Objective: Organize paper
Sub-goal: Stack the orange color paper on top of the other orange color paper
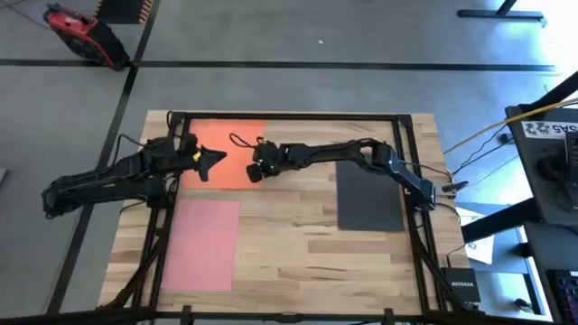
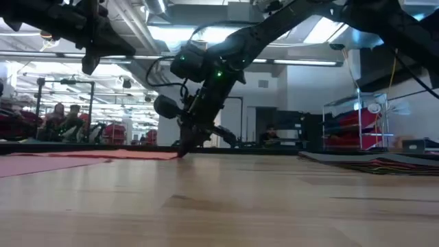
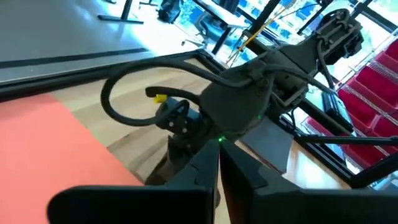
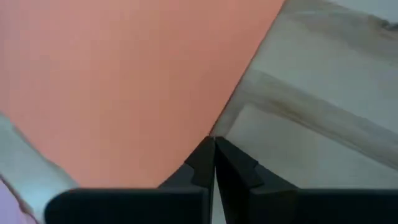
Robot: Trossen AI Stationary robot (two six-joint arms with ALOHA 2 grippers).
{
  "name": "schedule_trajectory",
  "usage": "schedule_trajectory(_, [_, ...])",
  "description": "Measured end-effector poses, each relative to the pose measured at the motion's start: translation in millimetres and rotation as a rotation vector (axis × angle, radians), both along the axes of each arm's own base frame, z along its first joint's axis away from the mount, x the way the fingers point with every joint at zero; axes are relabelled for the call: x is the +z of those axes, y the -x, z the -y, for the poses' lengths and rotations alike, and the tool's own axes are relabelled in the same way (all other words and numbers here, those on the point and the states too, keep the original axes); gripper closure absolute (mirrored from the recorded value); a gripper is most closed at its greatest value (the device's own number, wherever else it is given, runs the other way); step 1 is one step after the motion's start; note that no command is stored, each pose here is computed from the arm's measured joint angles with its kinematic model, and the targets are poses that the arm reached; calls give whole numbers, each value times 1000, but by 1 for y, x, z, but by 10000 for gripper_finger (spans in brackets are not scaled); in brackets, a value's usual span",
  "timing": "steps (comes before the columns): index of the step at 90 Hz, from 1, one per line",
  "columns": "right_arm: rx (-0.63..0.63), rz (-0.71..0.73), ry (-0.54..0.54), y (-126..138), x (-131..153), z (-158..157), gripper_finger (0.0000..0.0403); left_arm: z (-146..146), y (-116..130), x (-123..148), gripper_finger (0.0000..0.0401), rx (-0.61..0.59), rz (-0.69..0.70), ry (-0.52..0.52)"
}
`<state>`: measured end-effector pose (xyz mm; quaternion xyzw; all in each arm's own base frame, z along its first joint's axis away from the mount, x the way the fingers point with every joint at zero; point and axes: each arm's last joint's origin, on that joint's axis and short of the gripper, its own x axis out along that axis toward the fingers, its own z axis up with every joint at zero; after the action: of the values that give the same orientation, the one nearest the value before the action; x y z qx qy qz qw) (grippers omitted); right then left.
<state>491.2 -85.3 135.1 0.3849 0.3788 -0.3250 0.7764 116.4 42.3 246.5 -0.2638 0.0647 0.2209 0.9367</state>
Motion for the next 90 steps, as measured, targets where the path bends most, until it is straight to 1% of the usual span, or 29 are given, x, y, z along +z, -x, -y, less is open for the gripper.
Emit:
schedule_trajectory(11, [-33, -24, 72, 3, 9, 0, 403, 0, 0, 0, 401, -1, 0, 0])
schedule_trajectory(23, [-116, -74, 102, 10, 3, 18, 403, 0, 0, 0, 401, 0, 0, 2])
schedule_trajectory(39, [-223, -43, 99, 11, -7, 40, 403, 0, 0, 0, 401, 0, -7, 3])
schedule_trajectory(42, [-239, -19, 95, 9, -9, 43, 403, 0, 0, 0, 401, 0, -7, 3])
schedule_trajectory(53, [-276, 17, 45, 6, -18, 47, 403, 0, 0, 0, 401, 0, -7, 3])
schedule_trajectory(59, [-283, 33, 29, 3, -24, 46, 403, 0, 0, -1, 401, 1, -15, 5])
schedule_trajectory(67, [-281, 48, 17, 1, -25, 44, 403, 0, 1, -3, 401, 3, -30, 10])
schedule_trajectory(74, [-283, 59, 36, -1, -26, 41, 403, 0, 1, -2, 401, 7, -26, 7])
schedule_trajectory(78, [-282, 79, 40, -2, -25, 41, 403, 0, 1, -3, 401, 8, -28, 8])
schedule_trajectory(84, [-266, 127, 15, -6, -25, 42, 403, 0, 1, -2, 401, 13, -26, 4])
schedule_trajectory(90, [-257, 146, 5, -7, -24, 42, 403, 0, 1, -2, 401, 15, -27, 4])
